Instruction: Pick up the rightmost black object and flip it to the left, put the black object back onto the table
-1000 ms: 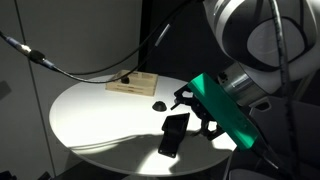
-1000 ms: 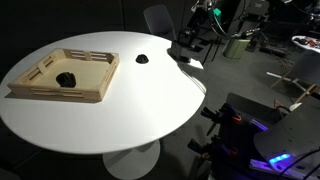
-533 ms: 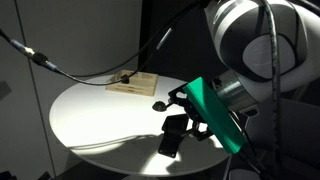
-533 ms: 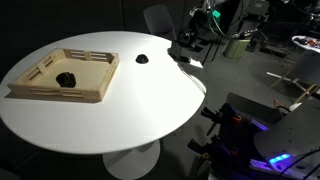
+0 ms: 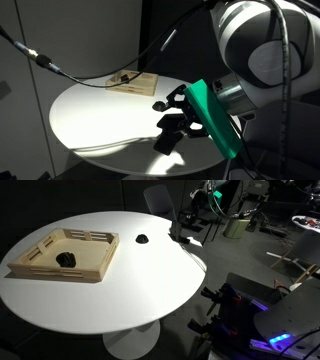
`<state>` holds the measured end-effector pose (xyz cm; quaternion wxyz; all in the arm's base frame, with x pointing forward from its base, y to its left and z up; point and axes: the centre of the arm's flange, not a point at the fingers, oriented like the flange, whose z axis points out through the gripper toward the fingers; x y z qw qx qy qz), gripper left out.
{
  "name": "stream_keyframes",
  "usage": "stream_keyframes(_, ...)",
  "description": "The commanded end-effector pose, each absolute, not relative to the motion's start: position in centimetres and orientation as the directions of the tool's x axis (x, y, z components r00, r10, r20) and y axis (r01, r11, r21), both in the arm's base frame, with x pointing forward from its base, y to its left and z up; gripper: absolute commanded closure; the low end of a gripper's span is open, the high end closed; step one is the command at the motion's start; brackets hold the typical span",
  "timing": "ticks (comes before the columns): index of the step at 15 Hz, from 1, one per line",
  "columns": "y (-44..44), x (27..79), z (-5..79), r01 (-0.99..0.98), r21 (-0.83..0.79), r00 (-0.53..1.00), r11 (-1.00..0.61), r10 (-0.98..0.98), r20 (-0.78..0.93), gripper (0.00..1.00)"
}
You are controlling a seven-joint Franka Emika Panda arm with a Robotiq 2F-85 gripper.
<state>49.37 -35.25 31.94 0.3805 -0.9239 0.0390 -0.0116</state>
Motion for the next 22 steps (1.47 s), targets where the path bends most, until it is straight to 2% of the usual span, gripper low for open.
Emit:
stream_keyframes(1,-36.0,49.9,32.6,-0.034,-0.723,0.998,-0.69,-0.064,0.015,0.61)
stream_keyframes(4,-36.1,50.0,32.7,-0.033,-0.723,0.998,-0.69,-0.064,0.016,0.85)
stream_keyframes(6,-36.1,50.0,32.7,-0.034,-0.724,0.998,-0.689,-0.065,0.015,0.97)
stream_keyframes(7,-36.1,50.0,32.7,-0.034,-0.724,0.998,-0.689,-0.065,0.015,1.0)
stream_keyframes(10,-36.1,49.9,32.6,-0.029,-0.726,0.998,-0.687,-0.06,0.016,1.0)
stream_keyframes(11,-36.1,49.9,32.6,-0.027,-0.725,0.998,-0.688,-0.057,0.017,0.93)
stream_keyframes(12,-36.2,49.9,32.6,-0.036,-0.723,0.998,-0.69,-0.063,0.011,0.72)
stream_keyframes(21,-36.5,49.3,31.3,-0.052,-0.744,0.997,-0.666,-0.08,0.002,0.04)
stream_keyframes(22,-36.4,49.3,31.2,-0.051,-0.754,0.997,-0.655,-0.083,0.004,0.0)
